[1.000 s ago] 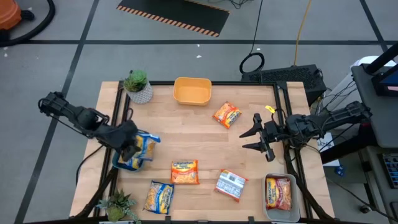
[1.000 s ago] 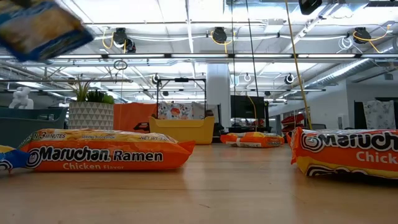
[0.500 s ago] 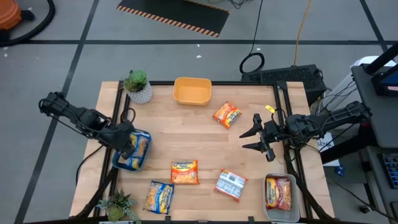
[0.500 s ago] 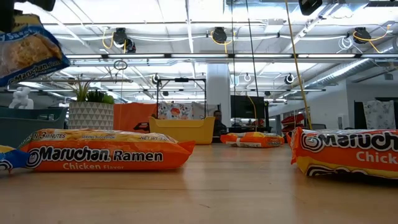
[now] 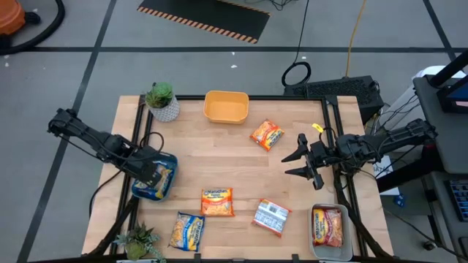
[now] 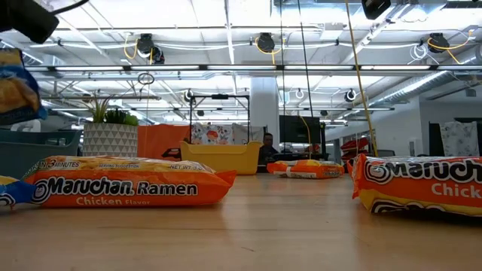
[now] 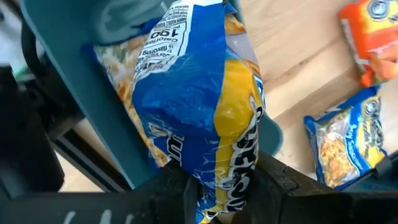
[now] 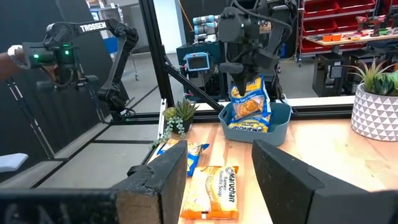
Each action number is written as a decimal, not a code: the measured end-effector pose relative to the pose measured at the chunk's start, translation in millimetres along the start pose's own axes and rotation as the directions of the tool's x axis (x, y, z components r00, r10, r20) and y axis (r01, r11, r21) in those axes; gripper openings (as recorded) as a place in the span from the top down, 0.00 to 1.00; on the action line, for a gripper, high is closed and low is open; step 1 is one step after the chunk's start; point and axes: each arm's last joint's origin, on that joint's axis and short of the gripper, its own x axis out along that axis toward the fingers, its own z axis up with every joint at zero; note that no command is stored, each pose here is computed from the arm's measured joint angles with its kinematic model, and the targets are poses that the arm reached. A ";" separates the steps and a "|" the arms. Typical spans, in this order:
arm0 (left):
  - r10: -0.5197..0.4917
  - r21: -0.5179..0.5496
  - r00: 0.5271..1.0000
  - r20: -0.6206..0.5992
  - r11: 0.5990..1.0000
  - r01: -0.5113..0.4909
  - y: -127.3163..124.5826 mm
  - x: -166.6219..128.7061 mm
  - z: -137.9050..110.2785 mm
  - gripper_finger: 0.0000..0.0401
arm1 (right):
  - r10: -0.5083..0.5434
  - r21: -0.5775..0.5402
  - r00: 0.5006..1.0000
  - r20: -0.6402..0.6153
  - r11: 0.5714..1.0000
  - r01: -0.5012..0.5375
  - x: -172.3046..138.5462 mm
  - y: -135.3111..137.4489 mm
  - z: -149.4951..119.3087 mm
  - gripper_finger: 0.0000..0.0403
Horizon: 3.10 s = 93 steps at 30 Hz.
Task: Sort Maruchan noodles
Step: Put the top blue noodle pack into the blue bin
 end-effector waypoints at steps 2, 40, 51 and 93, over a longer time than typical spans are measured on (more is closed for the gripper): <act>0.010 -0.022 1.000 -0.006 1.000 -0.011 1.3 3.0 0.0 0.74 | 0.000 0.000 1.000 0.000 1.000 0.000 0.0 0.0 0.0 0.57; -0.222 0.189 0.953 0.206 0.965 0.184 -19.0 -32.4 -1.3 0.49 | -0.001 -0.001 1.000 -0.003 1.000 0.001 0.0 0.0 -0.3 0.57; -0.121 0.257 0.979 0.161 0.963 0.077 -30.4 16.9 -3.7 0.76 | -0.005 0.045 0.999 -0.036 0.999 0.007 0.0 -0.5 -3.5 0.57; 0.298 -0.073 0.941 0.163 0.954 -0.290 3.1 52.4 -1.3 0.78 | -0.009 0.015 0.999 -0.034 1.000 0.009 -0.1 -0.6 -3.3 0.57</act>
